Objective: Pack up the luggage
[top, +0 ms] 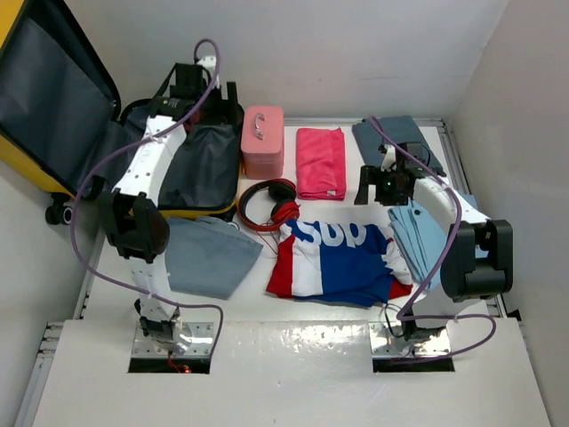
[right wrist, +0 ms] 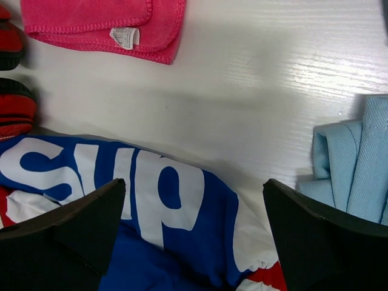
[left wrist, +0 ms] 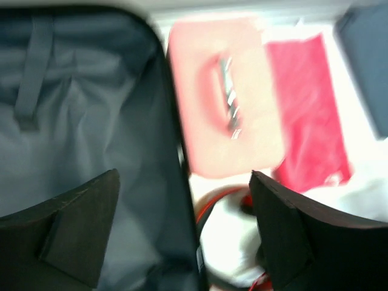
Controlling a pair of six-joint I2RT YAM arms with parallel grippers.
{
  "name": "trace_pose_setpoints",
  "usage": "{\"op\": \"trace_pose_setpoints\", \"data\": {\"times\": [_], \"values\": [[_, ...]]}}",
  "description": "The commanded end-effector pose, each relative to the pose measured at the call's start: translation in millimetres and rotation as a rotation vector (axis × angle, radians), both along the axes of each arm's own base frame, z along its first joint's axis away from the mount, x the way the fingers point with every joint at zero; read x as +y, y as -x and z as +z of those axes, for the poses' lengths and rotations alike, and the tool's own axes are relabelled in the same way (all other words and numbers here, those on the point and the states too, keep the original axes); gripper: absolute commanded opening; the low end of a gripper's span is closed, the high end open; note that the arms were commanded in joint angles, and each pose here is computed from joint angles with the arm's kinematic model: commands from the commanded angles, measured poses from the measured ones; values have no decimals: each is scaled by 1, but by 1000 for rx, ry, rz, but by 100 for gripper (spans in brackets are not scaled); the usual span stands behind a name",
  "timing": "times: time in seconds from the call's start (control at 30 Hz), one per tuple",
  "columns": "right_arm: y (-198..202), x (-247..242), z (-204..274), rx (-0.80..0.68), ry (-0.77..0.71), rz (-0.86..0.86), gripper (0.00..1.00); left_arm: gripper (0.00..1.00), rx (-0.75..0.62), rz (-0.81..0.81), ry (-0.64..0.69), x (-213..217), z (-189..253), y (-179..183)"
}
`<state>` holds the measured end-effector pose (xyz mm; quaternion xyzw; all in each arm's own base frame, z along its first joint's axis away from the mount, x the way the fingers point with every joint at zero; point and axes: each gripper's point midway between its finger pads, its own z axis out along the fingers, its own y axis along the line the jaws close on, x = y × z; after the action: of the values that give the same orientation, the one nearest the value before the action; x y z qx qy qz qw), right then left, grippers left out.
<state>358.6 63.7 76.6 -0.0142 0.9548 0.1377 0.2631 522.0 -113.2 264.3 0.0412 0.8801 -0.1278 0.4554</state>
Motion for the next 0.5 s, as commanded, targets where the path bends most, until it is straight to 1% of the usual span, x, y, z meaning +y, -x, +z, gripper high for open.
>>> {"op": "trace_pose_setpoints", "data": {"times": [0.0,0.17,0.2,0.23,0.27,0.33,0.4,0.47], "values": [[-19,2,22,-69,-18,-7,94,88,-20,19,124,-26,12,-20],[-21,0,25,-72,-2,-7,94,86,25,65,181,-43,-9,-40],[-22,-1,24,-69,3,-8,94,86,19,69,191,-45,-7,-44],[-24,-2,27,-76,7,-8,94,84,29,57,188,-54,-18,-48],[-25,-2,27,-78,8,-8,94,84,27,66,183,-53,-20,-52],[-28,-4,28,-86,22,-11,94,81,25,63,179,-59,-25,-56],[-32,-7,31,-98,32,-18,94,81,44,41,171,-67,-39,-58],[-34,-7,31,-102,42,-12,94,78,43,32,171,-74,-43,-61]]}}
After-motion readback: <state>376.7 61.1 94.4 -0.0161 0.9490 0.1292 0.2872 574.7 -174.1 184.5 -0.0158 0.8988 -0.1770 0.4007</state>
